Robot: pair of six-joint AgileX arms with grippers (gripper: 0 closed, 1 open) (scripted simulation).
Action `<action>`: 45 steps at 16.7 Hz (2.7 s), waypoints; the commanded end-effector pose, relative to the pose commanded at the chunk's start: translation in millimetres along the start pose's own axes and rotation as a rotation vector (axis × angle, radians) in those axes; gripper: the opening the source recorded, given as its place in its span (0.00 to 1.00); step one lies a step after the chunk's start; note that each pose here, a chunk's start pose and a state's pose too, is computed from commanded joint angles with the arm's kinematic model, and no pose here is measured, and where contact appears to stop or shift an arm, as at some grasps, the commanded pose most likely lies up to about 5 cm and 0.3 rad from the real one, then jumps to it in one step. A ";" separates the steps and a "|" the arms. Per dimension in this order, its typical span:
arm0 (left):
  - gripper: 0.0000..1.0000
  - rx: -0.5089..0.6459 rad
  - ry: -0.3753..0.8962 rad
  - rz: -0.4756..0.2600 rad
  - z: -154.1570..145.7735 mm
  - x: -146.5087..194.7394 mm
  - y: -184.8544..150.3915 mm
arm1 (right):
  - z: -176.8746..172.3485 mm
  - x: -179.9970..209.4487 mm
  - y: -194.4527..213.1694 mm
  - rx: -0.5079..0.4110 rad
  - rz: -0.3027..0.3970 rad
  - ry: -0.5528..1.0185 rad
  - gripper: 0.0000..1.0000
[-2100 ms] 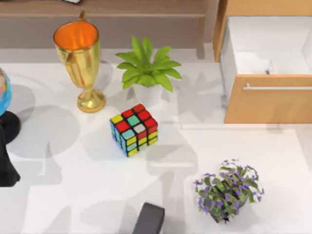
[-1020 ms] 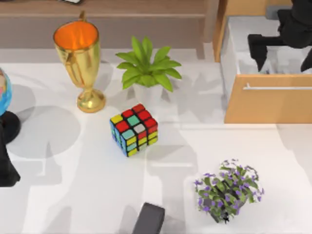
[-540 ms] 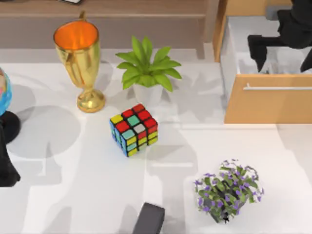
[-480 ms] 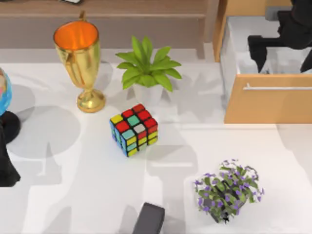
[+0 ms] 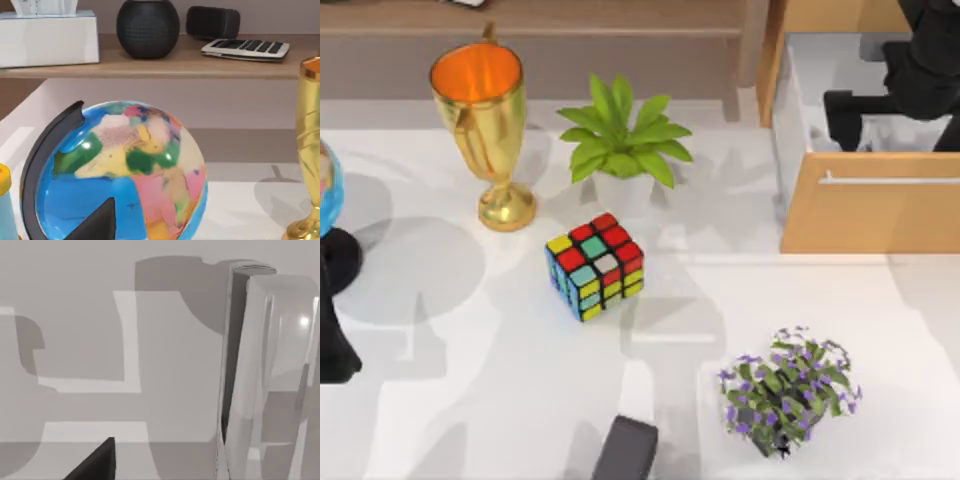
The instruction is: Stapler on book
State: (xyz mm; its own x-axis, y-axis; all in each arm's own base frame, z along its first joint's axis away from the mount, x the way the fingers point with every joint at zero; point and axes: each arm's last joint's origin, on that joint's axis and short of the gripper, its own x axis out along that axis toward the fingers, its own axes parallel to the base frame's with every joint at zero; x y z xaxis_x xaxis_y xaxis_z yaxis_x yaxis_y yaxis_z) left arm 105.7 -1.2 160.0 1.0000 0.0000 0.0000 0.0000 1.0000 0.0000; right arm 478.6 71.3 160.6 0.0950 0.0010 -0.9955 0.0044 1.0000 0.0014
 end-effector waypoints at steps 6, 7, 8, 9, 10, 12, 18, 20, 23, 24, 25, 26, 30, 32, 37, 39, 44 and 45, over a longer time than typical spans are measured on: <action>1.00 0.000 0.000 0.000 0.0 0.0 0.0 | 6.3 24.9 -0.4 0.001 0.002 -0.005 1.00; 1.00 0.000 0.000 0.000 0.0 0.0 0.0 | 6.3 24.9 -0.4 0.001 0.002 -0.005 1.00; 1.00 0.000 0.000 0.000 0.0 0.0 0.0 | 6.3 24.9 -0.4 0.001 0.002 -0.005 1.00; 1.00 0.000 0.000 0.000 0.0 0.0 0.0 | 6.3 24.9 -0.4 0.001 0.002 -0.005 1.00; 1.00 0.000 0.000 0.000 0.0 0.0 0.0 | 6.3 24.9 -0.4 0.001 0.002 -0.005 0.92; 1.00 0.000 0.000 0.000 0.0 0.0 0.0 | 6.3 24.9 -0.4 0.001 0.002 -0.005 0.77; 1.00 0.000 0.000 0.000 0.0 0.0 0.0 | 6.3 24.9 -0.4 0.001 0.002 -0.005 0.32; 1.00 0.000 0.000 0.000 0.0 0.0 0.0 | 6.3 24.9 -0.4 0.001 0.002 -0.005 0.17; 1.00 0.000 0.000 0.000 0.0 0.0 0.0 | 6.3 24.9 -0.4 0.001 0.002 -0.005 0.00; 1.00 0.000 0.000 0.000 0.0 0.0 0.0 | 6.3 24.9 -0.4 0.001 0.002 -0.005 0.00; 1.00 0.000 0.000 0.000 0.0 0.0 0.0 | 6.3 24.9 -0.4 0.001 0.002 -0.005 0.00; 1.00 0.000 0.000 0.000 0.0 0.0 0.0 | 6.3 24.9 -0.4 0.001 0.002 -0.005 0.00; 1.00 0.000 0.000 0.000 0.0 0.0 0.0 | 6.3 24.9 -0.4 0.001 0.002 -0.005 0.00; 1.00 0.000 0.000 0.000 0.0 0.0 0.0 | 6.4 24.6 -0.9 0.004 0.002 -0.005 0.00; 1.00 0.000 0.000 0.000 0.0 0.0 0.0 | -2.4 -10.1 -0.2 -0.064 0.017 -0.048 0.00; 1.00 0.000 0.000 0.000 0.0 0.0 0.0 | -8.0 -36.1 -4.4 -0.101 0.030 -0.102 0.00; 1.00 0.000 0.000 0.000 0.0 0.0 0.0 | -30.4 -106.3 -50.7 -0.138 0.027 -0.284 0.00; 1.00 0.000 0.000 0.000 0.0 0.0 0.0 | -37.4 -116.4 -65.3 -0.135 0.015 -0.311 0.00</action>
State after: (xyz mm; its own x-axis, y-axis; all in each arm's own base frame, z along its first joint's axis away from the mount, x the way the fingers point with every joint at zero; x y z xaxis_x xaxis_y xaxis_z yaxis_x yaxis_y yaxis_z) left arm 105.7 -1.2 160.0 1.0000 0.0000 0.0000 0.0000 1.0000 0.0000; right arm 430.0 6.1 272.8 0.3930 0.0352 -0.9188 -0.1292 0.9915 -0.0172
